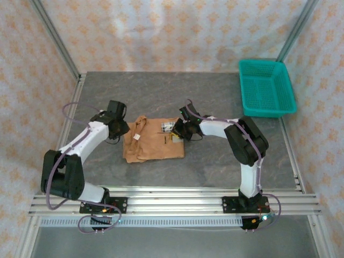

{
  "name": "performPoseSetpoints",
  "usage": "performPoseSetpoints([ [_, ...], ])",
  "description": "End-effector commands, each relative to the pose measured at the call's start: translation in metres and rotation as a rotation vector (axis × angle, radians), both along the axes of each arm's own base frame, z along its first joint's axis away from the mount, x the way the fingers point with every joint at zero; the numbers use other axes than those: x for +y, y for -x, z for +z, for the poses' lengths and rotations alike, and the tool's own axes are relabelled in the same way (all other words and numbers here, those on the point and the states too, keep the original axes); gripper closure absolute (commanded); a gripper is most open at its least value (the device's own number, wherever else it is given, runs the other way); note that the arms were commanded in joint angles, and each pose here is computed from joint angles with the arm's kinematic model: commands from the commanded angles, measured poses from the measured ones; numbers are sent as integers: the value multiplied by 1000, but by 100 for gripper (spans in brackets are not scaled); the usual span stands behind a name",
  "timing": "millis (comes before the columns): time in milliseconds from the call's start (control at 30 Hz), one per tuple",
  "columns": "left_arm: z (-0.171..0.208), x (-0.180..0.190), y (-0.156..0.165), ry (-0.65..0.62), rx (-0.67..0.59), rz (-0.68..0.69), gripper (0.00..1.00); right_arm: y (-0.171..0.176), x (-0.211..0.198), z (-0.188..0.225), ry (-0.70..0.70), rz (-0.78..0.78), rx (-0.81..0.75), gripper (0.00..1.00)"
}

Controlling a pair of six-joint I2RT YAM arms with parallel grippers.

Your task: Fold the inside-out t-shirt

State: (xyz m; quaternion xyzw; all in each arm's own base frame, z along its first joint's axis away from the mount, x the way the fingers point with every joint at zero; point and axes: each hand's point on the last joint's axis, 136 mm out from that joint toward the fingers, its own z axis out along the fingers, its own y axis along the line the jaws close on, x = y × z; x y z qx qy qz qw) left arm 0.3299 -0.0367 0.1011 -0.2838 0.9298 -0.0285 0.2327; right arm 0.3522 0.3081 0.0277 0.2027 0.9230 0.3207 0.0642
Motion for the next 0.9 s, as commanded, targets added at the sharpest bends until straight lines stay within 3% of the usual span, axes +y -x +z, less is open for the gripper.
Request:
performPoseSetpoints([
  [0,41,-56,-25,32,-130,-131,64,6,-10,-21,78,-5,38,84],
  [200,4,-137,-51,136,-35,-261,68,7,-10,-28,80,-10,53,84],
  [367,-37,-147,-66,91,63,-261,68,9,-12,-32,86,-18,60,84],
  [467,-49,-128,-68,41,103,-235,69,11,-15,-34,98,-15,64,84],
  [867,-64,15,-41,-18,187,9,70,13,-19,-32,108,-19,61,84],
])
